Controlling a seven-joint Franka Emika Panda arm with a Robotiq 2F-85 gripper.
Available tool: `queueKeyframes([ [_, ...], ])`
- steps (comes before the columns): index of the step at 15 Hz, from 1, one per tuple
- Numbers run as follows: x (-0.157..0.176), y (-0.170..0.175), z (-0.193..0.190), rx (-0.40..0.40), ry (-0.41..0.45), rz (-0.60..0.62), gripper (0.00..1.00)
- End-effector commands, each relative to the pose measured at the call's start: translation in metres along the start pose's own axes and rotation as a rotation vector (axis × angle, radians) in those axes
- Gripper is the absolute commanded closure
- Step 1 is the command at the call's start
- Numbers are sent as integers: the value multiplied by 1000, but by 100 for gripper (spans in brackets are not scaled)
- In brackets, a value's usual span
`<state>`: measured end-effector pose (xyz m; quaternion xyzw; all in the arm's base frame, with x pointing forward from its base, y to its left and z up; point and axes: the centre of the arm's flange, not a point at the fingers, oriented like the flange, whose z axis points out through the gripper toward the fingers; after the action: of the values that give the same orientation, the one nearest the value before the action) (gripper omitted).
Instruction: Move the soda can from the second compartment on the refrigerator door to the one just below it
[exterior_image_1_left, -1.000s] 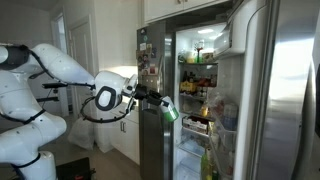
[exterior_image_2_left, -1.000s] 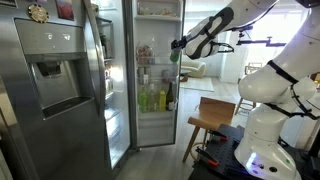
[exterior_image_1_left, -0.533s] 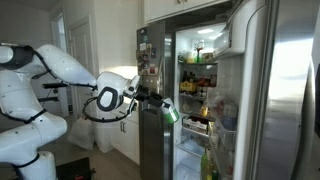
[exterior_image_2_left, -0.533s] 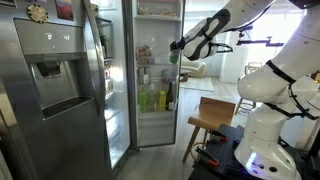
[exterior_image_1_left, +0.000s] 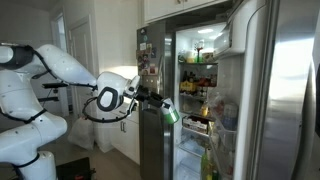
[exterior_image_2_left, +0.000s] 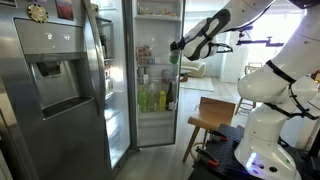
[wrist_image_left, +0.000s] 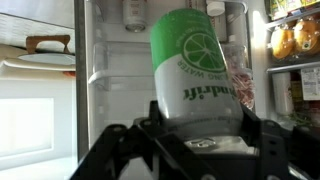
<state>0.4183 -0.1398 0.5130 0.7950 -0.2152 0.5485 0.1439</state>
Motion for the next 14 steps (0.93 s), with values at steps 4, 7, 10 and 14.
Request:
queueKeyframes([
  [4, -13, 0, 14, 10, 34, 7, 52],
  [7, -15, -2, 20, 12, 53, 9, 52],
  [10, -22, -6, 35, -1, 23, -25, 52],
  [14, -37, -5, 64, -33, -60, -61, 52],
])
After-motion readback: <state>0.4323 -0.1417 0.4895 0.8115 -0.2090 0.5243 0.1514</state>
